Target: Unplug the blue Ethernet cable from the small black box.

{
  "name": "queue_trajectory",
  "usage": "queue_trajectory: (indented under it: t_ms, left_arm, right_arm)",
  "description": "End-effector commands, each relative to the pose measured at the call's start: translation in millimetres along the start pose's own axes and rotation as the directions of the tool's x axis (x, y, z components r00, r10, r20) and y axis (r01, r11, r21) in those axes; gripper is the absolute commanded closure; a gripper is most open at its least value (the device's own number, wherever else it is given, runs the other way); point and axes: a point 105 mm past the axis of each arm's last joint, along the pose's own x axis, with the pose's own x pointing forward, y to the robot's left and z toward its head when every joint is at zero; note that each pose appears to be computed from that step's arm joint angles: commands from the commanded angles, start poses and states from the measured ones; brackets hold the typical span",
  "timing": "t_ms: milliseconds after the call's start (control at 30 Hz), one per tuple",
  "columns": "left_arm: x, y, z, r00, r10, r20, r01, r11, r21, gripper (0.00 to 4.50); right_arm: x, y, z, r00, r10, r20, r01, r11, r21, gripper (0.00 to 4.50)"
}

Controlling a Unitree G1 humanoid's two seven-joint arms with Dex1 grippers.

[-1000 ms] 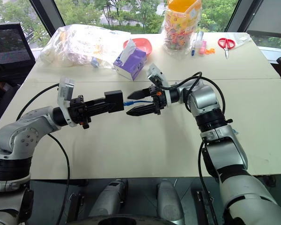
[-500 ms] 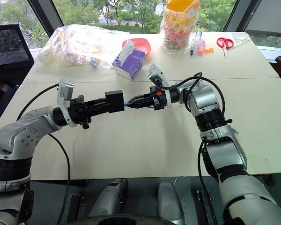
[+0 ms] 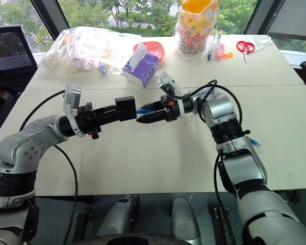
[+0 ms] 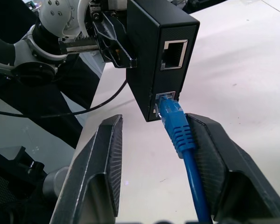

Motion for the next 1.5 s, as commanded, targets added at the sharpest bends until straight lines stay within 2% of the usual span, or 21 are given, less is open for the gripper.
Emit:
queue_trajectory:
  t_ms: [33,100,200,667,767,800,1500]
  left_arm:
    - [1.4,-8.2,14.6,0.999,-0.03,0.039,0.028,0.998,0.057,4.04]
    - [1.3,-8.1,14.4,0.999,-0.03,0.04,0.027,0.998,0.057,4.04]
    - [1.6,-8.7,13.2,0.999,-0.03,0.036,0.027,0.998,0.06,4.04]
    - [-2.0,-11.1,8.5,0.999,-0.042,-0.001,0.042,0.997,0.07,4.04]
    - [-1.5,-11.7,8.7,0.999,-0.043,-0.004,0.044,0.997,0.071,4.04]
    - [-1.4,-11.6,8.9,0.999,-0.044,-0.005,0.044,0.996,0.072,4.04]
    - [-1.8,-15.1,5.6,0.998,-0.058,-0.021,0.059,0.995,0.081,4.04]
  right_arm:
    - [2.5,3.8,16.3,1.0,0.027,0.01,-0.026,0.998,-0.056,2.38]
    - [1.9,3.1,16.4,1.0,0.025,0.01,-0.025,0.998,-0.055,2.38]
    - [-0.3,2.5,16.2,1.0,0.021,0.004,-0.021,0.998,-0.058,3.12]
    - [-5.1,5.4,11.7,0.999,0.033,-0.01,-0.034,0.999,-0.037,3.12]
    - [-6.2,3.0,11.8,1.0,0.015,-0.011,-0.015,0.999,-0.043,2.34]
    - [-6.1,2.7,12.1,1.0,0.012,-0.011,-0.013,0.999,-0.047,1.91]
    - [-6.1,0.9,16.6,1.0,0.016,-0.006,-0.016,1.0,-0.011,1.91]
